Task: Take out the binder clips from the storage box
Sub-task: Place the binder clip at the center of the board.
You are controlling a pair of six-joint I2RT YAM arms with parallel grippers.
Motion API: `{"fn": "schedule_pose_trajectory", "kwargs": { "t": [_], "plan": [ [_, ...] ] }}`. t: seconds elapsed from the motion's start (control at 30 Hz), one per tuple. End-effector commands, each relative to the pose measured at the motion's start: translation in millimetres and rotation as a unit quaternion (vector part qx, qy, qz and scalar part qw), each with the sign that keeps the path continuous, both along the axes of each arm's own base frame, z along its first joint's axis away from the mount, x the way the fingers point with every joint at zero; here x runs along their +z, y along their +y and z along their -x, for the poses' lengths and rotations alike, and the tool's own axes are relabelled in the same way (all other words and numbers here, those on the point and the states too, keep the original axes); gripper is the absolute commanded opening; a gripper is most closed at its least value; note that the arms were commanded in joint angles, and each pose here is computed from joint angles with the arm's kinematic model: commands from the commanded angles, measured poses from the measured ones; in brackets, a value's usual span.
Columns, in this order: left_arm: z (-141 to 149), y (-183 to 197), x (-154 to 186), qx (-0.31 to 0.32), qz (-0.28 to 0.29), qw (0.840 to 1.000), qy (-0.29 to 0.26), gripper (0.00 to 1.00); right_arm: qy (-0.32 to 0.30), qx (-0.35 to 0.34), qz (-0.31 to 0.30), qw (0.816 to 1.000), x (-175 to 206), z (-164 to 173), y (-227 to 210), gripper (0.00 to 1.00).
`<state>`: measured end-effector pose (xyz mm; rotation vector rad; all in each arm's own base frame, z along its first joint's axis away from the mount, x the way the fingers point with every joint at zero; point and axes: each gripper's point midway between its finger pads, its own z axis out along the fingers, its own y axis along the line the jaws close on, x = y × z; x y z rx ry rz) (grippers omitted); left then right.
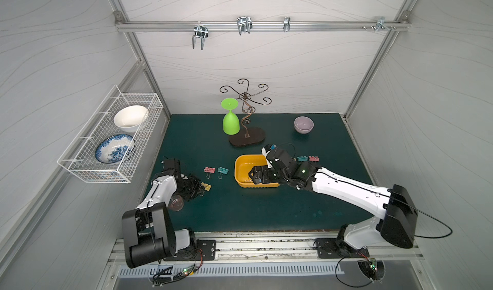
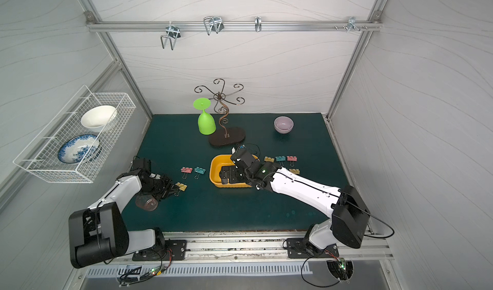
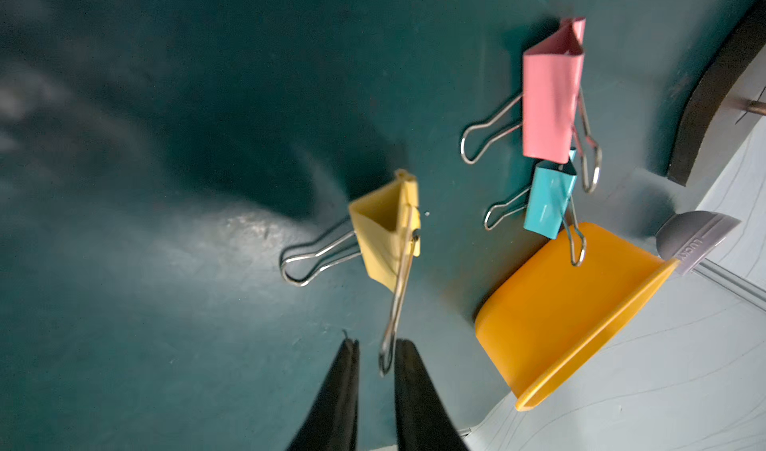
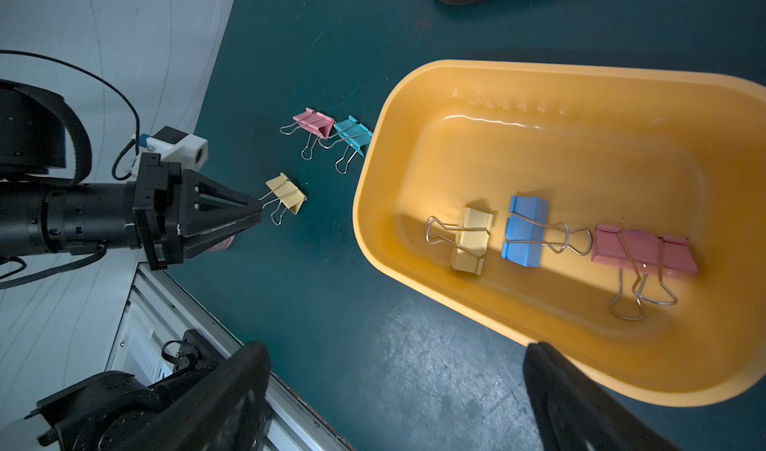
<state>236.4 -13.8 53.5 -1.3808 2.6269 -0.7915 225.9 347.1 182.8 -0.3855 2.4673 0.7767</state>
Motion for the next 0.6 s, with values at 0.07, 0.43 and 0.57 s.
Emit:
{"fn": "schedule_pose_trajectory", "kwargs": {
  "t": [0.07, 0.43, 0.57],
  "plan": [
    [-2.1, 7.2, 18.9, -0.003, -0.024, 1.0, -0.017, 0.39, -0.011, -0.013, 0.006, 1.0, 3.8, -2.2, -14.2, 0.99],
    [-8.7, 1.8, 79.7, -0.026, -0.073, 0.982, -0.172, 0.5, 0.017, -0.039, 0.024, 0.999, -15.1, -23.6, -50.1, 0.92],
    [-12.9, -26.2, 98.5, -0.085, -0.086, 0.965, -0.231, 0.53, 0.048, -0.038, 0.054, 0.997, -35.4, -28.8, -59.6, 0.83]
  ]
}}
